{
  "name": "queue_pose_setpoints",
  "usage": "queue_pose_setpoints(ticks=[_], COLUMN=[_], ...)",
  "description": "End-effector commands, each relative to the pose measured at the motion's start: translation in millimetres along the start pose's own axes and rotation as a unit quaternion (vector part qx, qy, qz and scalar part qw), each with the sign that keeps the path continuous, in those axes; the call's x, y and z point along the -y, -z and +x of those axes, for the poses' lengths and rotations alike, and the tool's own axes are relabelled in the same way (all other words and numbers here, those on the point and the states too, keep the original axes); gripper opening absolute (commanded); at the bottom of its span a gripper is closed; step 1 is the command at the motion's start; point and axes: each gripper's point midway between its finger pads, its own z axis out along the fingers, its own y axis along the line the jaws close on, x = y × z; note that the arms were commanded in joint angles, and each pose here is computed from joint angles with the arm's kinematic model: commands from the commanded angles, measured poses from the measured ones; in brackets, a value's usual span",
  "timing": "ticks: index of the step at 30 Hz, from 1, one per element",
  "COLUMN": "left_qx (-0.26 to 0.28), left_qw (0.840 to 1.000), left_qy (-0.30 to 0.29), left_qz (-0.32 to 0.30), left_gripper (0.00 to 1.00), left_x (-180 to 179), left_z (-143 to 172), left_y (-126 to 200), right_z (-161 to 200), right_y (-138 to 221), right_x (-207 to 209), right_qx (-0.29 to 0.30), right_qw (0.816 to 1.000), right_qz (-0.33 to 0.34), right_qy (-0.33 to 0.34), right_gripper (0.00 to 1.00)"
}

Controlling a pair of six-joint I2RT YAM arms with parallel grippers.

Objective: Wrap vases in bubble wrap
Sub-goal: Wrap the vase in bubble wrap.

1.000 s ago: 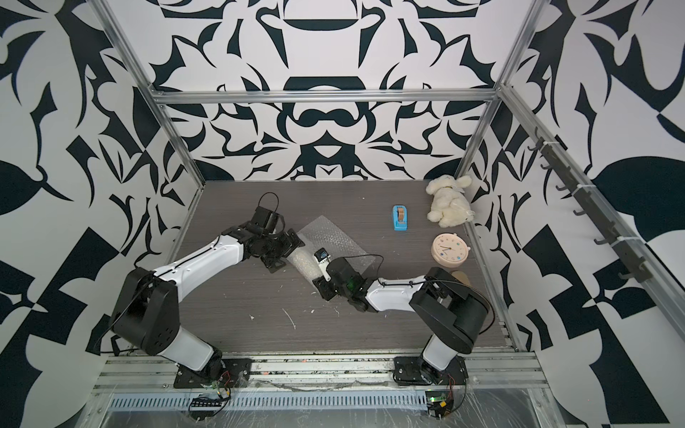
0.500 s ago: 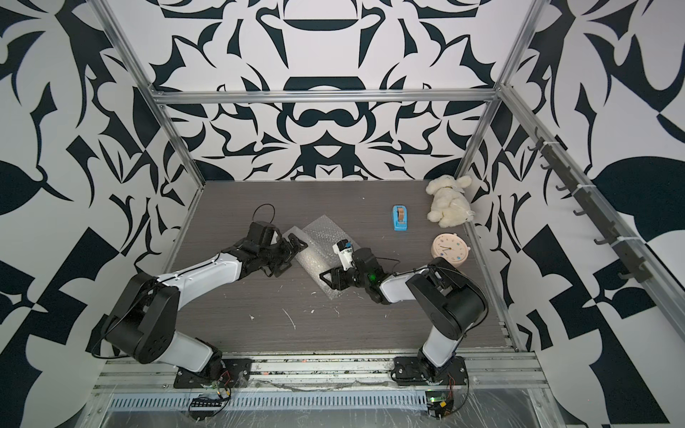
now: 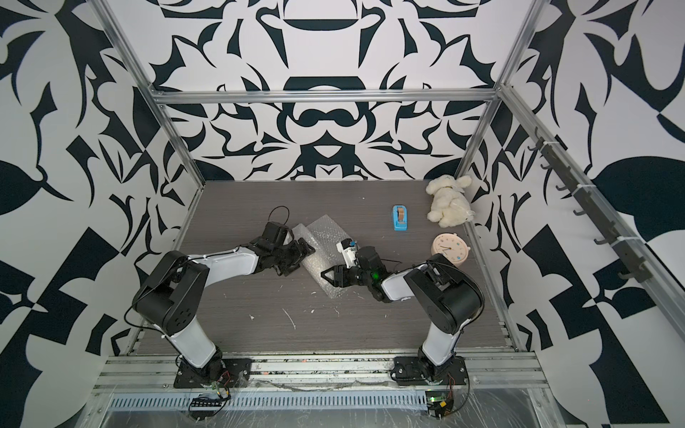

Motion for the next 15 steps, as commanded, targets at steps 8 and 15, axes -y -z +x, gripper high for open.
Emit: queue_pose_setpoints(ticks=[8, 15], left_qx=[-0.017, -0.042], left_qw=[0.99, 0.98], left_qy=[-0.001, -0.022], left_qz=[-0.138, -0.191], left_gripper=[0.72, 0.71], left_x=[-39.0, -38.3], left_z=[6.1, 8.0], left_y=[-8.9, -7.8], right_z=[-11.8, -21.3], right_y=[29.3, 68.3], right_x=[-1.2, 6.1], right_qx=[0.009, 0.019], right_qw=[0.99, 0.939], right_qz=[0.116, 0.285], right_qy=[0.08, 0.19], right_gripper=[0.6, 0.71])
